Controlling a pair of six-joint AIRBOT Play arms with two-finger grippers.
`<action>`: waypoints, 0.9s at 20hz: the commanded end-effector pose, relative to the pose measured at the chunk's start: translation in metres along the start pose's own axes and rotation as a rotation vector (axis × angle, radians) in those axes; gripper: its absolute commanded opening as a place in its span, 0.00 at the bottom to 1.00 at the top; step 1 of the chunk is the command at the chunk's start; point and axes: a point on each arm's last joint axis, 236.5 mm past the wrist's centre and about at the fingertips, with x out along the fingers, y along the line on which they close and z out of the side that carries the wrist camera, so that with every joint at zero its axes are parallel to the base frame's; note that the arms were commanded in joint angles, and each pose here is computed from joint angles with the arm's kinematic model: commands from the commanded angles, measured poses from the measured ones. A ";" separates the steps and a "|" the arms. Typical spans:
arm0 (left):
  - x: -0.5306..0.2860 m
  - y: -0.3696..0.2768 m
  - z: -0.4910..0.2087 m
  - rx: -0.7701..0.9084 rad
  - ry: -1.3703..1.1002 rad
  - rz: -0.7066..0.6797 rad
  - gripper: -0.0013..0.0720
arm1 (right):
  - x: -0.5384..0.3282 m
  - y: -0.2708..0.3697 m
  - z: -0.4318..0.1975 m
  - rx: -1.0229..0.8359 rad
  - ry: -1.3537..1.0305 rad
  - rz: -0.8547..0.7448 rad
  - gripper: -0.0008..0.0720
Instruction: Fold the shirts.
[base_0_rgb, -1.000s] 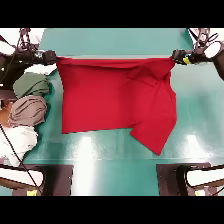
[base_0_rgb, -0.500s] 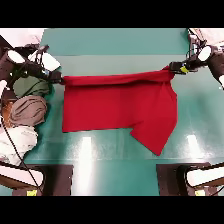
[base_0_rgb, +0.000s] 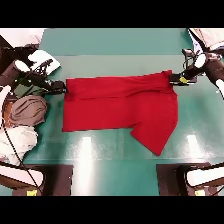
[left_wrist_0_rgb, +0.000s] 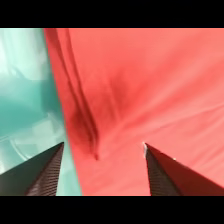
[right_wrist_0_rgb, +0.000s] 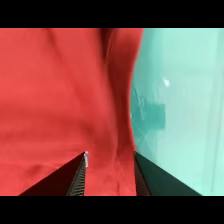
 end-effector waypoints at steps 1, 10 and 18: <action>-0.012 -0.005 -0.014 -0.045 0.069 -0.024 0.82 | -0.010 0.000 -0.015 -0.004 0.050 0.002 0.49; -0.045 -0.002 -0.110 -0.159 0.144 -0.043 0.65 | -0.106 0.029 -0.052 -0.026 0.116 0.367 0.45; 0.012 -0.003 -0.203 -0.316 0.252 -0.086 0.65 | -0.123 0.032 -0.059 -0.047 0.114 0.371 0.42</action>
